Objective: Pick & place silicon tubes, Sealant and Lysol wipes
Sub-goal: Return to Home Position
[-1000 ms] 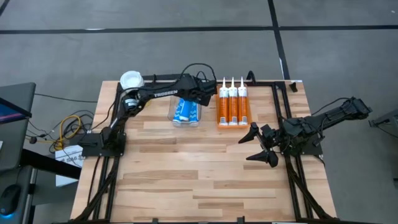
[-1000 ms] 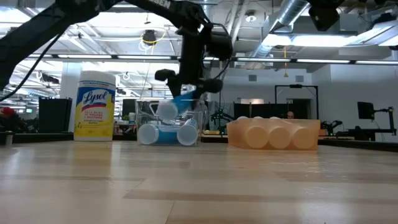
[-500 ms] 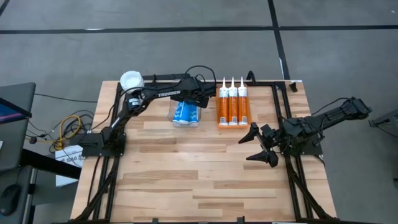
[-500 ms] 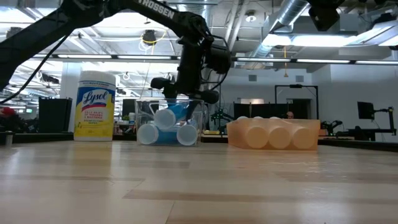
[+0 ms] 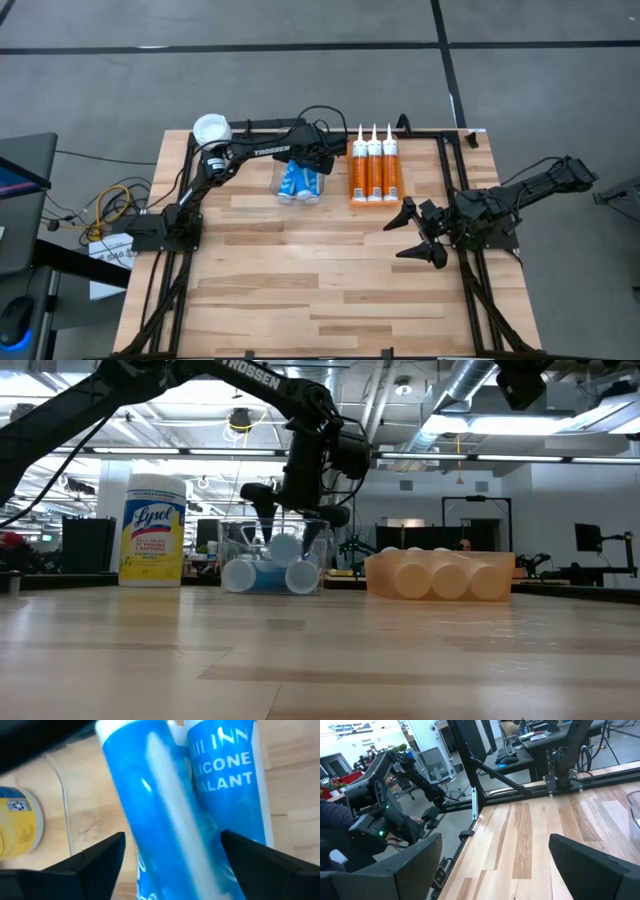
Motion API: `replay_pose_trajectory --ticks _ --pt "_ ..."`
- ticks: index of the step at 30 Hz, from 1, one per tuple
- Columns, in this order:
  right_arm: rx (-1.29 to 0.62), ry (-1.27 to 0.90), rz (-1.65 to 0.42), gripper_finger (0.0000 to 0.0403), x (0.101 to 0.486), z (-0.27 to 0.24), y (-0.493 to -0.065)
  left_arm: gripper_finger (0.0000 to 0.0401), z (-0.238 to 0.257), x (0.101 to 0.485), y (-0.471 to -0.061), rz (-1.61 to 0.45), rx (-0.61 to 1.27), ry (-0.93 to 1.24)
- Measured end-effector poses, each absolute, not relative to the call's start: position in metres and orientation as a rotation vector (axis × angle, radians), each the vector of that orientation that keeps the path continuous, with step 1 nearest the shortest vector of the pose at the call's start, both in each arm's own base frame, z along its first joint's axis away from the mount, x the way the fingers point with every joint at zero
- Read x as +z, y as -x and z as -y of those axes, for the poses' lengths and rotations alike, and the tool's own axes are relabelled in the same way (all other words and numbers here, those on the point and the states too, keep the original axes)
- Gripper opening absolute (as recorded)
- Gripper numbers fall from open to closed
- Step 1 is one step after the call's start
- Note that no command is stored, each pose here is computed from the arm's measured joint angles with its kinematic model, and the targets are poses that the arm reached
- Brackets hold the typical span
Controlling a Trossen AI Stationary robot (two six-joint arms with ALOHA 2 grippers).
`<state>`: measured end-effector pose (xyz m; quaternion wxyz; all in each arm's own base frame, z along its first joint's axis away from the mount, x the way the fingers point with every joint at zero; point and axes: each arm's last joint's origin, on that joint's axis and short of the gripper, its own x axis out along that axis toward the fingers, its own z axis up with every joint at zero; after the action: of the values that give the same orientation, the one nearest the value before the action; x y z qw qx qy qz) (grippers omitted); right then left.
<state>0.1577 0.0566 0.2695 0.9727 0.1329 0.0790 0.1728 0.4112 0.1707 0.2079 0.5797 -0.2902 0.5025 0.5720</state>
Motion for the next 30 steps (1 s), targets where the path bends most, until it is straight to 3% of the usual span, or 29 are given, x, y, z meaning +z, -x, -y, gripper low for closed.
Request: replay_pose_trajectory --ticks 6,11,21,30 --pt "0.349 -0.268 -0.16 0.0359 0.269 -0.057 -0.158 0.0352 -0.169 0.214 -0.409 -1.254 1.263 0.619" --pt "0.35 -0.268 -0.158 0.0359 0.27 -0.057 -0.158 0.0354 -0.157 0.259 -0.397 -1.224 1.292 0.621" --pt "0.391 -0.279 -0.101 0.0359 0.284 -0.055 -0.149 0.0355 -0.06 0.384 -0.349 -0.808 1.216 0.441" --pt "0.453 -0.28 -0.106 0.0359 0.287 -0.051 -0.134 0.0355 0.024 0.444 -0.29 -0.505 1.088 0.297"
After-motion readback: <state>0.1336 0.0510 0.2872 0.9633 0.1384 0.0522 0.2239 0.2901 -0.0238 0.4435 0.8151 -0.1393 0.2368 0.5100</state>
